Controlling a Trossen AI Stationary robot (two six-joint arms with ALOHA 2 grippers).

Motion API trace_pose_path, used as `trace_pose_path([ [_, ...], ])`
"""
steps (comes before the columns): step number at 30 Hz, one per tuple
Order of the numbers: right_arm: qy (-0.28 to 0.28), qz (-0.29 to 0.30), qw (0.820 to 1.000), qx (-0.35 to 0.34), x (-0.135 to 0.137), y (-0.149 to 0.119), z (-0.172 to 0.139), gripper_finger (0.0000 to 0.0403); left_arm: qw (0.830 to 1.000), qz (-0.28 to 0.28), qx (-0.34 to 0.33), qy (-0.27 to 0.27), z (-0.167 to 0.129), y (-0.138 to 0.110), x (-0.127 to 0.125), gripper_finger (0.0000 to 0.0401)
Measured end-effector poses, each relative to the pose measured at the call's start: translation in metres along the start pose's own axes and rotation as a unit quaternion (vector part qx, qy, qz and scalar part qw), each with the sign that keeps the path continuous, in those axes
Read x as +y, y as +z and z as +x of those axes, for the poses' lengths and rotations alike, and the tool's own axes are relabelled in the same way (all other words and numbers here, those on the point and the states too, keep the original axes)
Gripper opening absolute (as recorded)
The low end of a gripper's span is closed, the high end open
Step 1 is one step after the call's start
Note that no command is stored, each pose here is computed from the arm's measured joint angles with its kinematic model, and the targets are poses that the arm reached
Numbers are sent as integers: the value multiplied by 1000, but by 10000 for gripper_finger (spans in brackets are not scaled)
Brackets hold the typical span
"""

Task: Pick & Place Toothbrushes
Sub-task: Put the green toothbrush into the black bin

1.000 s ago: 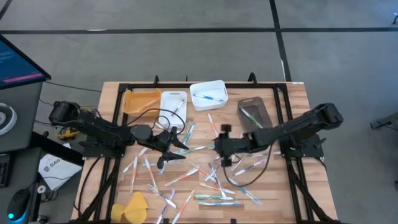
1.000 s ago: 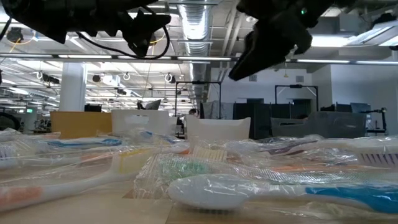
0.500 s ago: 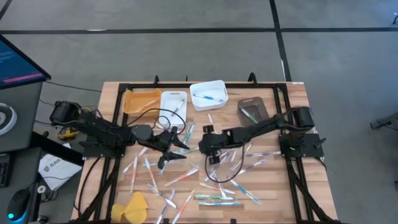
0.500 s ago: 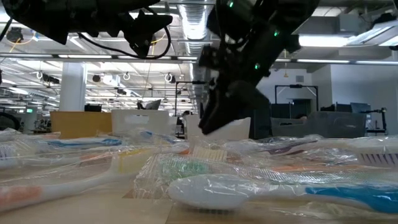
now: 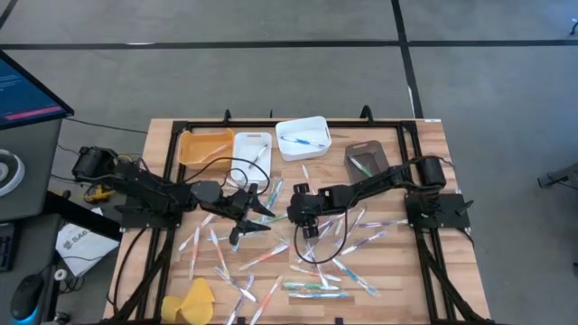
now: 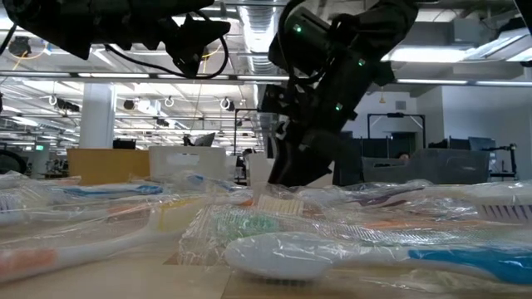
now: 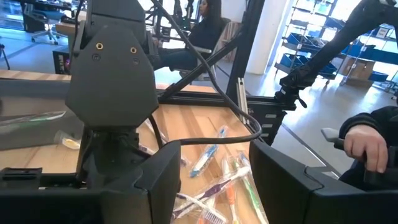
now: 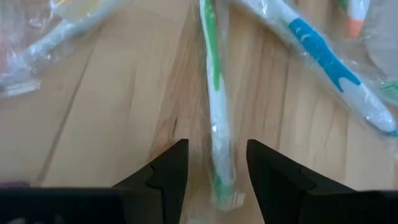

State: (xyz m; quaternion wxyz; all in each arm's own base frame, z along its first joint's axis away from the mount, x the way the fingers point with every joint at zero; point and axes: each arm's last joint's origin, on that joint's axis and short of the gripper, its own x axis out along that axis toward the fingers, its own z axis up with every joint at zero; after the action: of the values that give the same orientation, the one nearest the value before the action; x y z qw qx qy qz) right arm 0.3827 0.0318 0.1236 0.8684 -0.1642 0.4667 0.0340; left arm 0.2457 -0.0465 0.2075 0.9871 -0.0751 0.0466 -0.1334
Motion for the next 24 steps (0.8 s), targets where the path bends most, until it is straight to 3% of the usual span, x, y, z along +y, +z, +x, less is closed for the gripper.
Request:
trace_pose_path([
  [9,6,23,1000,-5,-4,0,1,125,1000,0,0,0,0,0,0,186],
  [21,6,19,1000,-3,-4,-1,0,14,1000,0,0,0,0,0,0,186],
  [24,6,18,1000,-4,-4,0,0,9,1000,0,0,0,0,0,0,186],
])
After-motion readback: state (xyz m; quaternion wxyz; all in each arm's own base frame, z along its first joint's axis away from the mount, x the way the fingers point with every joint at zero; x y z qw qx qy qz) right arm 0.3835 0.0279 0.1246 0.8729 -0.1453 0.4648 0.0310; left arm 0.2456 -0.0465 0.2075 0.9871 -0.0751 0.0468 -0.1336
